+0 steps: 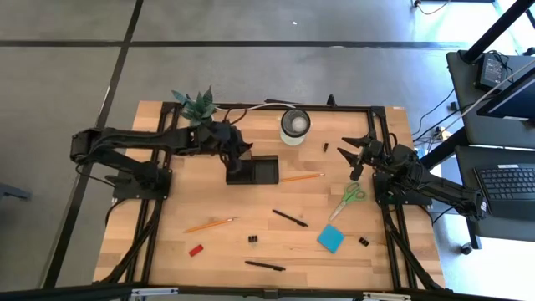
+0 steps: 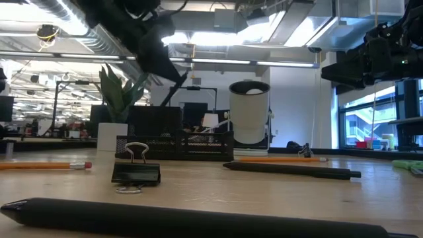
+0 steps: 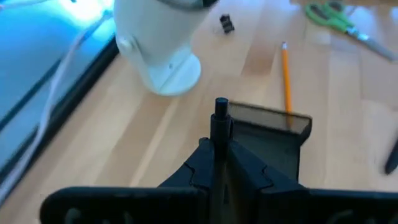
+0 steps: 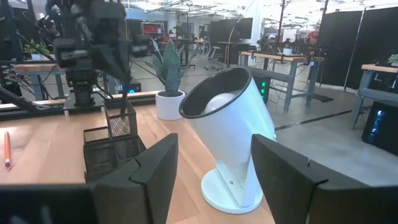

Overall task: Pick and place office supplies into organizer
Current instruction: Put the top left black pen in the desk organizer

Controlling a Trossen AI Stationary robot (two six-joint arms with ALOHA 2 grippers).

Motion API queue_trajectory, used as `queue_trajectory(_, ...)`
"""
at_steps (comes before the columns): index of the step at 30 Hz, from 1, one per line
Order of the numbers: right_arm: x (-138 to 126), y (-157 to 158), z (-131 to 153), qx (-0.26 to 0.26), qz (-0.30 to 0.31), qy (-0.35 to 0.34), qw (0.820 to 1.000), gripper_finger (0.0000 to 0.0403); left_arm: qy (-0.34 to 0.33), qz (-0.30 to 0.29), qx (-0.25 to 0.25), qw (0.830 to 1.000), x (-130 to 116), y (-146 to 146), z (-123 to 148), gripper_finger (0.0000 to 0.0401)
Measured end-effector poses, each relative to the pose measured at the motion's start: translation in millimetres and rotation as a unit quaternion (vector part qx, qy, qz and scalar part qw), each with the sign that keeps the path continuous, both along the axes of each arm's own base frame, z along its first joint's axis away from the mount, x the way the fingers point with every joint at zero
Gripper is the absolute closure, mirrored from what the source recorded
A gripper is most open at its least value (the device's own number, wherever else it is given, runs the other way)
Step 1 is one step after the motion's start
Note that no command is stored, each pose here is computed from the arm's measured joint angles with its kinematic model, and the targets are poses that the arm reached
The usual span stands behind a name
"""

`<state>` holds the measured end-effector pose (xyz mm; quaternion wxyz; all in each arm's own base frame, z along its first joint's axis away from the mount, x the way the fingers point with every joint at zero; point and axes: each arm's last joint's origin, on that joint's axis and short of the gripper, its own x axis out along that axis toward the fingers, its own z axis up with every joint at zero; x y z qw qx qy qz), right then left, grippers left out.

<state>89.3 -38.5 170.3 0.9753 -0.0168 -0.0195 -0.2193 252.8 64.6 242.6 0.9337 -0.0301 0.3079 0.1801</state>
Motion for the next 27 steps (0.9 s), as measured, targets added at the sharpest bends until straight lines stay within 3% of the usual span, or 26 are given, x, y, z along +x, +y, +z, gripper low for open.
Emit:
queue_trajectory(20,0.0,0.0,-1.0,0.002,0.000,0.005,1.000,0.0196,0.047,0.019,-0.037,0.998,3.6,1.1,-53.5,0.0378)
queue_trajectory(27,0.0,0.0,-1.2,0.002,0.000,0.006,1.000,0.0196,0.049,0.027,-0.047,0.997,6.9,1.9,-59.4,0.0362)
